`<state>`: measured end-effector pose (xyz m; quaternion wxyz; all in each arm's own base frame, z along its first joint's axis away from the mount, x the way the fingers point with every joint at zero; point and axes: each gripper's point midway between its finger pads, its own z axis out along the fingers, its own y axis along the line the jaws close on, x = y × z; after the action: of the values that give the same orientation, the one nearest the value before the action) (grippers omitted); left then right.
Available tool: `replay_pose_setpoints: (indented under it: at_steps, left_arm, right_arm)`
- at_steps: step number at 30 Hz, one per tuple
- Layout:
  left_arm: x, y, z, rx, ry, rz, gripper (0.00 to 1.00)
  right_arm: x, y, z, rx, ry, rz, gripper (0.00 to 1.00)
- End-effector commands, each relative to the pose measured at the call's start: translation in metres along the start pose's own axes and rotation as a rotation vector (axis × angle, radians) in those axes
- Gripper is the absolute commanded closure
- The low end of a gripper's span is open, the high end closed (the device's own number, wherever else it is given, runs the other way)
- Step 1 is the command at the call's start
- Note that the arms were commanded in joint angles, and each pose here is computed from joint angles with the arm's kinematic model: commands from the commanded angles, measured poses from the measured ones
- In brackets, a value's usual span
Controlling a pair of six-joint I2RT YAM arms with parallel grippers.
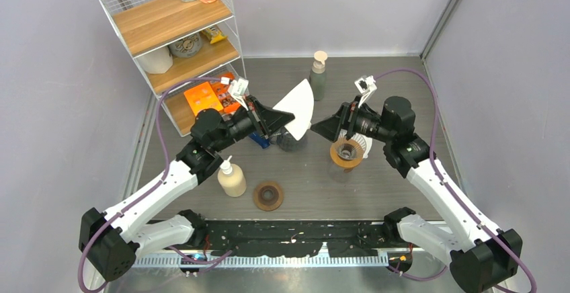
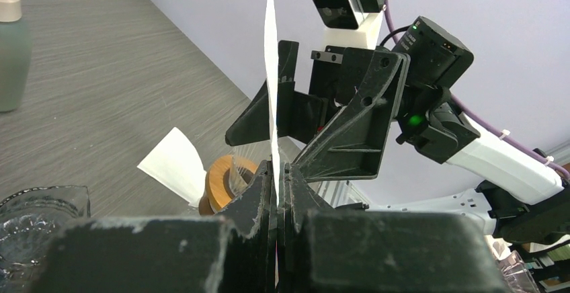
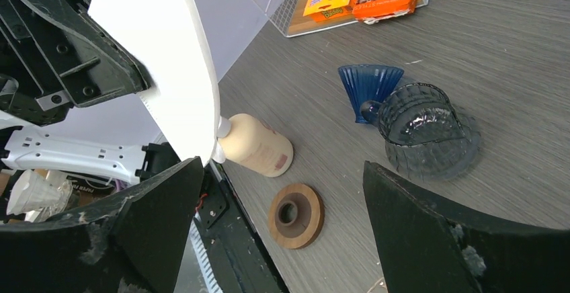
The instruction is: Place the coffee filter in the dripper
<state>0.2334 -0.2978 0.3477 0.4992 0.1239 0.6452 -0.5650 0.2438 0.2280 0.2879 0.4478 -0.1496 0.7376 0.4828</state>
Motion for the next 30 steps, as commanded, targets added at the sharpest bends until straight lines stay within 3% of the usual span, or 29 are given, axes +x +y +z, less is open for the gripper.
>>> replay_pose_setpoints:
  at_steps: [1, 21, 30]
  left_arm:
    - [-0.019, -0.019, -0.002, 0.073, -0.062, 0.022, 1.00]
    - [-0.018, -0.024, -0.005, 0.093, -0.059, 0.021, 1.00]
    - [-0.024, -0.027, -0.004, 0.105, -0.100, -0.026, 1.00]
  right_arm:
    - [-0.024, 0.016, 0.002, -0.065, -0.064, -0.044, 0.04]
    - [-0.025, 0.013, 0.006, -0.052, -0.058, -0.017, 0.04]
    - [-0.035, 0.020, 0.004, -0.079, -0.137, 0.052, 0.05]
